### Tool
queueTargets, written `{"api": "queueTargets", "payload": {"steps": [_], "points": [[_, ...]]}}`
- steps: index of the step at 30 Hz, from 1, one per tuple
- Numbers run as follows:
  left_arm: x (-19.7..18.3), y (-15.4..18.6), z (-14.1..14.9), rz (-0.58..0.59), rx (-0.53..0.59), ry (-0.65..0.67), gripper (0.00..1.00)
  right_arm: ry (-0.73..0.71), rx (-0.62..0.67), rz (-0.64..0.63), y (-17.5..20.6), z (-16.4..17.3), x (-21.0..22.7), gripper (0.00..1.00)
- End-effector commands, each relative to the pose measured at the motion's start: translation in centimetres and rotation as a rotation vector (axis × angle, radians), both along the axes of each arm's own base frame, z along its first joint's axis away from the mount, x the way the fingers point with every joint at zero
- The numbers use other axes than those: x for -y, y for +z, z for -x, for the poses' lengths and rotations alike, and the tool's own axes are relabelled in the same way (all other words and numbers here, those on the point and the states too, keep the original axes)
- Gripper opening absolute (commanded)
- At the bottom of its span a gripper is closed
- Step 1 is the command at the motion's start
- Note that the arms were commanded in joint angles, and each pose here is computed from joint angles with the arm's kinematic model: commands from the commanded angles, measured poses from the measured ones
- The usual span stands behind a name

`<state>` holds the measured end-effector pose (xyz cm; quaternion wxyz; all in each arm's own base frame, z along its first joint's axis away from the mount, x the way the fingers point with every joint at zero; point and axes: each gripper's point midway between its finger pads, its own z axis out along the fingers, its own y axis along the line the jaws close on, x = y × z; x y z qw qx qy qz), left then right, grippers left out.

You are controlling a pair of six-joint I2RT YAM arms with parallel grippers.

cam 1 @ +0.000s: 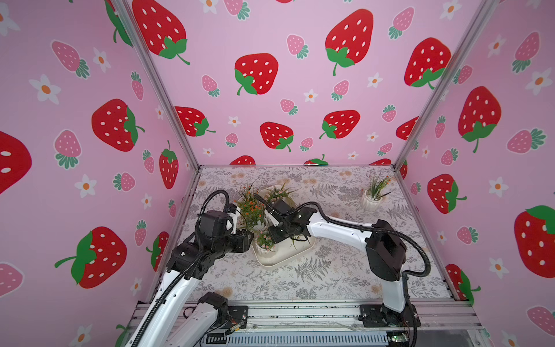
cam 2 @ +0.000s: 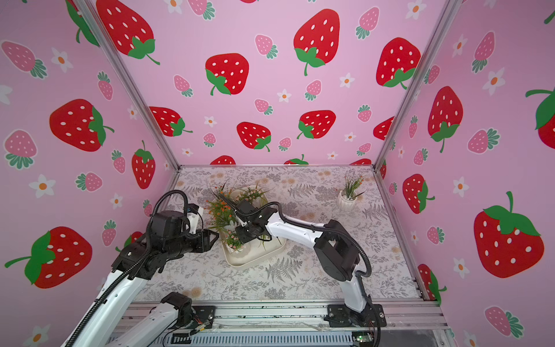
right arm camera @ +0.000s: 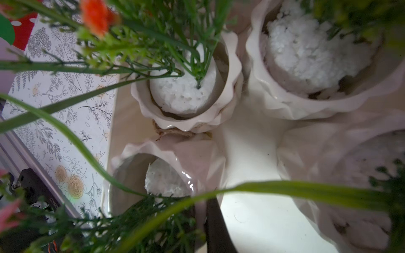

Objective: Put the potted gypsophila into the storage box
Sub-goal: Place the baby's breath potted plant at the storage box.

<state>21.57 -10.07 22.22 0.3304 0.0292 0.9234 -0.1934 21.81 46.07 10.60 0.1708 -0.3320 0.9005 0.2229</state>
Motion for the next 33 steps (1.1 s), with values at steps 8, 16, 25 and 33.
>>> {"api": "queueTargets", "payload": {"steps": [8,16,25,33], "points": [[0.0,0.0,-0.4,0.033,0.002,-0.008,0.55,0.007,0.035,-0.101,2.0,-0.9,-2.9,0.0],[-0.3,-0.2,-0.7,0.059,-0.008,0.008,0.55,0.006,0.034,-0.089,1.5,-1.0,-3.0,0.03],[-0.3,-0.3,-0.9,0.074,-0.016,0.012,0.55,0.007,0.053,-0.079,1.9,-1.1,-2.6,0.13],[-0.2,-0.4,-1.0,0.079,-0.022,0.016,0.54,0.016,0.044,-0.07,1.5,-0.9,-2.5,0.2]]}}
